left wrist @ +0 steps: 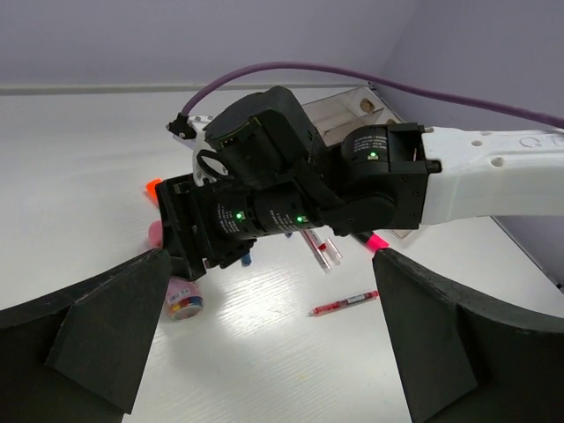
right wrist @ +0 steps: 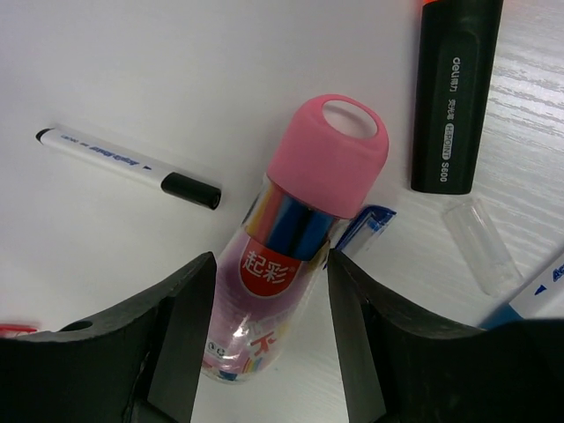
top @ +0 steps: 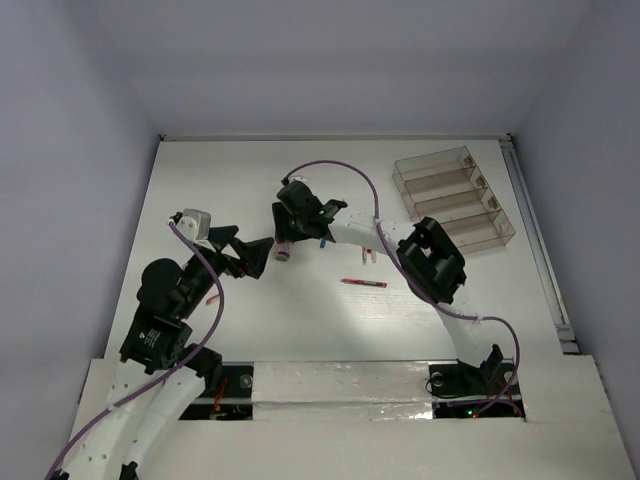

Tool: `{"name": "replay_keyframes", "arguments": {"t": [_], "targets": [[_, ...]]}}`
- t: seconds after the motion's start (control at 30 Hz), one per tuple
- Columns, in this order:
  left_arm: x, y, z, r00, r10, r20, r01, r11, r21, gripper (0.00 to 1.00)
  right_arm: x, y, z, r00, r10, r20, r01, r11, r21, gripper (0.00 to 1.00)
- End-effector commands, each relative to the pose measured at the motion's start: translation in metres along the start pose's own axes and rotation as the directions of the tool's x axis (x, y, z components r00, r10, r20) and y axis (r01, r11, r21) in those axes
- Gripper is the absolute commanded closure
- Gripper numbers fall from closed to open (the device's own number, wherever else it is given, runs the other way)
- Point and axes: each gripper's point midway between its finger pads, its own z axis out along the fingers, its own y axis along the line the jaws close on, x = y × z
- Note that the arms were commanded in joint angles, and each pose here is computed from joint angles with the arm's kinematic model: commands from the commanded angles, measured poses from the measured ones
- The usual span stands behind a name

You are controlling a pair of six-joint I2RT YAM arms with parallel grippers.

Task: Sort the stationery into containers
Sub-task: Pick up the stationery from the center of the board.

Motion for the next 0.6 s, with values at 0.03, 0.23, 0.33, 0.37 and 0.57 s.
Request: {"name": "replay_keyframes", "arguments": {"t": [0.03,0.23,0.33,0.37,0.57], "targets": [[-0.025,-0.012,-0.005,0.998,0.018,0.066,-0.02,0.999,0.034,0.01,0.008,0.002,0.01,1.0,0.014,-0.027,-0.013,1.0,0.019,0.4],[-0.022,-0.017,-0.004,0.998,0.014,0.057,-0.017,0.999,0.05,0.01,0.012,0.002,0.017,0.999,0.034,-0.037,-0.033,0.999,0.023,0.36],[-0.021,-0.018,-0.004,0.998,0.015,0.053,-0.017,0.998,0.052,0.01,0.01,0.002,0.018,0.999,0.045,-0.027,-0.045,0.999,0.026,0.37],[-0.02,-0.02,-0.004,0.999,0.014,0.049,-0.017,0.998,0.06,0.01,0.009,0.001,0.018,0.998,0.052,-0.019,-0.051,0.998,0.032,0.41],[-0.019,-0.022,-0.003,0.999,0.013,0.045,-0.016,0.998,0.067,0.01,-0.006,0.001,0.006,0.997,0.071,0.043,-0.072,0.997,0.032,0.58]]}}
